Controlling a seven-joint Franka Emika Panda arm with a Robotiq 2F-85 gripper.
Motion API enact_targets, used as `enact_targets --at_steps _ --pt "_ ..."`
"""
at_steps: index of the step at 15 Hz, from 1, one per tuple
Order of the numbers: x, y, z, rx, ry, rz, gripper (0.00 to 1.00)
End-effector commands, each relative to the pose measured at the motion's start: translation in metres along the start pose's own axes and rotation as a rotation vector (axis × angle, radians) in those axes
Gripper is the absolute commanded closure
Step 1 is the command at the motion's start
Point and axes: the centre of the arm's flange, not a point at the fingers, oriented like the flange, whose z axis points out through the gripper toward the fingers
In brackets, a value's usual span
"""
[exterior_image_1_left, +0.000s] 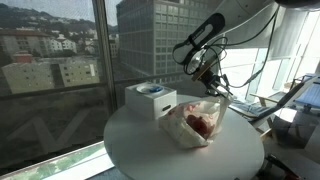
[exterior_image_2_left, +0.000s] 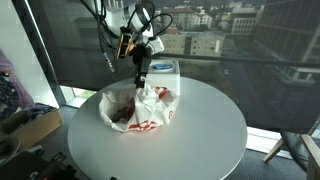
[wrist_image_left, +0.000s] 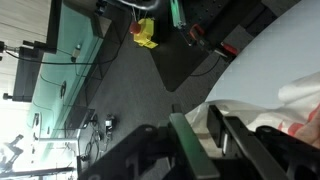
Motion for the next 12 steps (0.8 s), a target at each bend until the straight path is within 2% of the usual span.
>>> enact_targets --at_steps 1,6,9,12 --pt "-0.032 0.031 -0.013 0.118 0.039 -0.019 0.37" --pt "-0.075 0.045 -0.009 0.356 0.071 -0.108 0.01" --pt "-0.092 0.029 0.014 0.498 0.122 -0.143 0.00" --pt "-0.104 0.012 0.033 0.617 0.223 -0.148 0.00"
